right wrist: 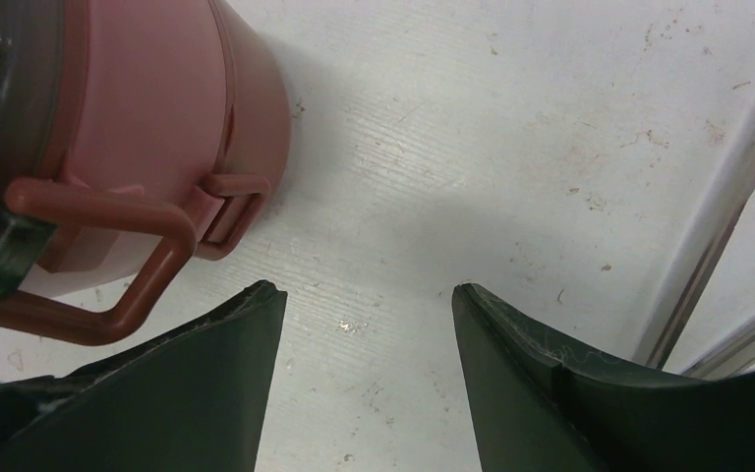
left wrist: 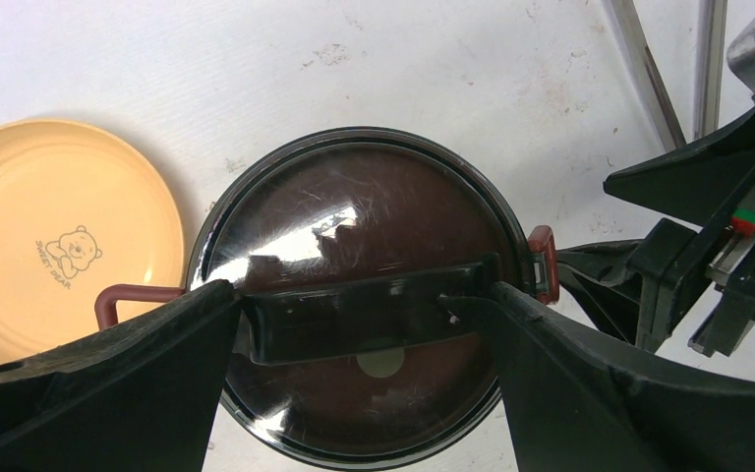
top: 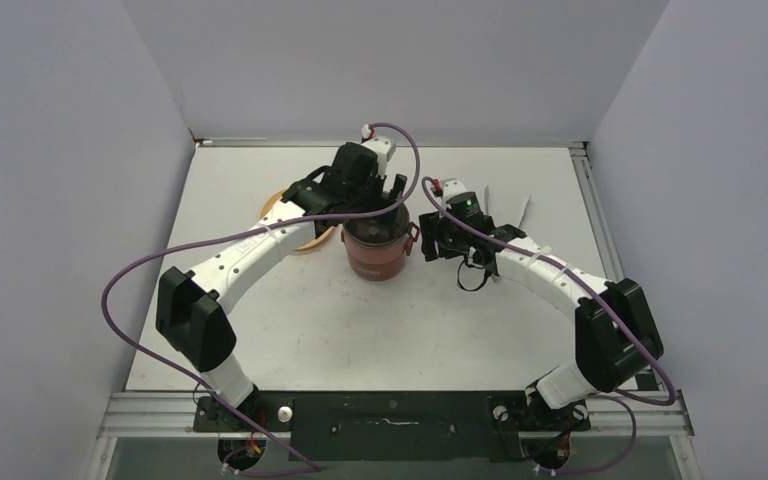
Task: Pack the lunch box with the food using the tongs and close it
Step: Close the fastener on the packing box.
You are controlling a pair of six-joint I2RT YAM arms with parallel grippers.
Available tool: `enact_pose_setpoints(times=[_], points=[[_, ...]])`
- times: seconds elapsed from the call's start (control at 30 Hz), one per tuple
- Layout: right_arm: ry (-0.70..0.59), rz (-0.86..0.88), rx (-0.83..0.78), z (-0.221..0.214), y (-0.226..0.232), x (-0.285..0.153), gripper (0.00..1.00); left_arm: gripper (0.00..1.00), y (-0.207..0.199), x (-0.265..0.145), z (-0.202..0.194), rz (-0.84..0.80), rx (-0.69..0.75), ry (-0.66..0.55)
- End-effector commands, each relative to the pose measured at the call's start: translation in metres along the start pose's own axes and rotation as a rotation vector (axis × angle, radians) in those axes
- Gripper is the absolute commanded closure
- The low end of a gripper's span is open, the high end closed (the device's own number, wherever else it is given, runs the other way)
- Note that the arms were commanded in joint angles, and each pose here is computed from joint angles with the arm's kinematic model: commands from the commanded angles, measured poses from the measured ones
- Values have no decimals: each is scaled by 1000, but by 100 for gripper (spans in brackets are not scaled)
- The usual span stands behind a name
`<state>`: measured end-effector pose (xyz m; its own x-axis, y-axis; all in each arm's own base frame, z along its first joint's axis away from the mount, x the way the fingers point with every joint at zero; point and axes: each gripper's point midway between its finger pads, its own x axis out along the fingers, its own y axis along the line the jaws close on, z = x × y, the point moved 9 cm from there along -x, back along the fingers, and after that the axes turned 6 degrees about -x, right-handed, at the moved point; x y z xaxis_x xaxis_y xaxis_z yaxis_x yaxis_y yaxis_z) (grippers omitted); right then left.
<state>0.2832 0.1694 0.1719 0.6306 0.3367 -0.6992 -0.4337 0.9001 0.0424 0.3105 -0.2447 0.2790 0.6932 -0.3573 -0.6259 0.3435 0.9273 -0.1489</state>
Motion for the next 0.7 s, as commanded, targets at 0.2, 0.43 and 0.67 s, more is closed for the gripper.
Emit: enact_pose_setpoints(times=[0.2, 0.43, 0.67], points=[[-84, 14, 7, 28, 11, 10, 37, 9, 7, 6, -3, 52, 48, 32], [-89, 20, 19, 29, 15, 15, 38, 13, 5, 8, -6, 34, 46, 50], [-103, 23, 38, 30, 17, 20, 41, 14, 5, 8, -8, 29, 45, 56]])
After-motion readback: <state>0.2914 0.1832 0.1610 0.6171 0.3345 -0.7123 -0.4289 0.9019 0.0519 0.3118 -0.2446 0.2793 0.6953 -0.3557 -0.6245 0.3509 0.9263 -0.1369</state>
